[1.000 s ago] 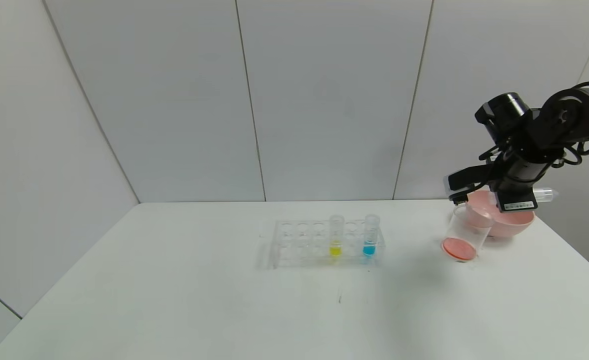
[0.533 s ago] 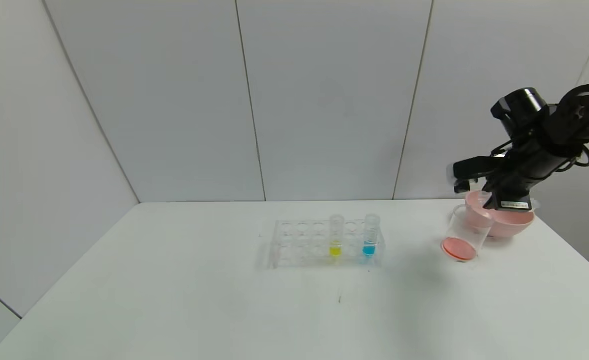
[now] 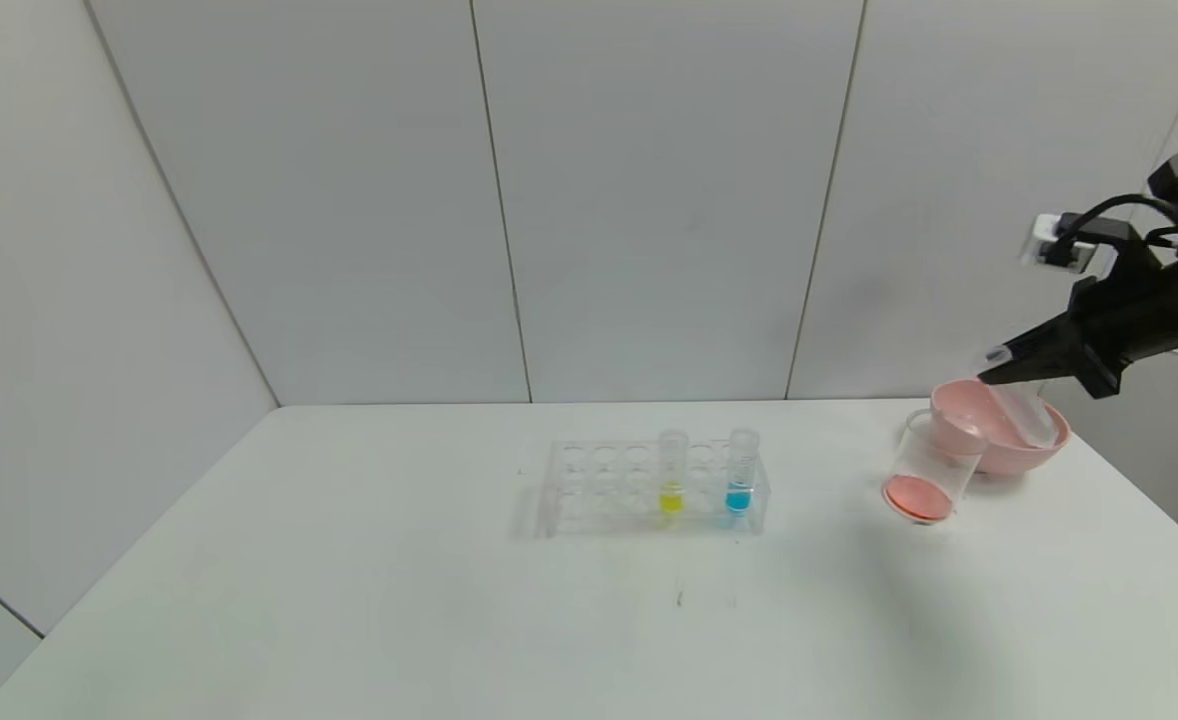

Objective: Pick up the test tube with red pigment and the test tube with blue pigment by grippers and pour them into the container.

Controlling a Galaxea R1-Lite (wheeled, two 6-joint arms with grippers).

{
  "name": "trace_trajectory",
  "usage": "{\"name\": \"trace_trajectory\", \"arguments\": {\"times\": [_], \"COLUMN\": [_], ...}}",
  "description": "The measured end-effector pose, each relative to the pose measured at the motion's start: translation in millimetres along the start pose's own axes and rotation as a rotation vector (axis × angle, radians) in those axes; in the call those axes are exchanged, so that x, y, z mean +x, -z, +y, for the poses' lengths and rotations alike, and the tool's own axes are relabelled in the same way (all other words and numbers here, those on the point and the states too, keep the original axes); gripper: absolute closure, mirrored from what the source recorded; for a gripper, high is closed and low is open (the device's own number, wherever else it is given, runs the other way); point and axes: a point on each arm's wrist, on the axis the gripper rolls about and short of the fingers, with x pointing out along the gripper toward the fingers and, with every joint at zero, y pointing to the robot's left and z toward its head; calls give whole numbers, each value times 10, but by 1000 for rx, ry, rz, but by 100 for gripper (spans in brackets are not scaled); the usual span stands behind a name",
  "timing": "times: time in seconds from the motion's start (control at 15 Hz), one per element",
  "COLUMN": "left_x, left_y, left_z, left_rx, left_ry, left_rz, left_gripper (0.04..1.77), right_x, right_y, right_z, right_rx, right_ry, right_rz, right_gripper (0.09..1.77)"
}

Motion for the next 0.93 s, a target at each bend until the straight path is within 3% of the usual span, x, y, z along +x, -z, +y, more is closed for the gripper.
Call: {"name": "trace_trajectory", "arguments": {"times": [0.13,0.33,0.67,0.93], "left_x": [0,0,0,0], "left_y": [0,0,0,0], "left_z": [0,0,0,0], "left_rx": [0,0,0,0], "left_ry": [0,0,0,0], "left_rz": [0,0,0,0], "left_gripper": [5,5,5,5], "right_x": [-145,-242,-251,-272], "right_y": [3,50,126,260], "right_z": [13,-1,0,143], "right_rx": [128,221,315,391], "right_ry": [-16,5,164,313], "right_rz": [-67,-166,-414,-525], "right_gripper": [137,137,137,137]}}
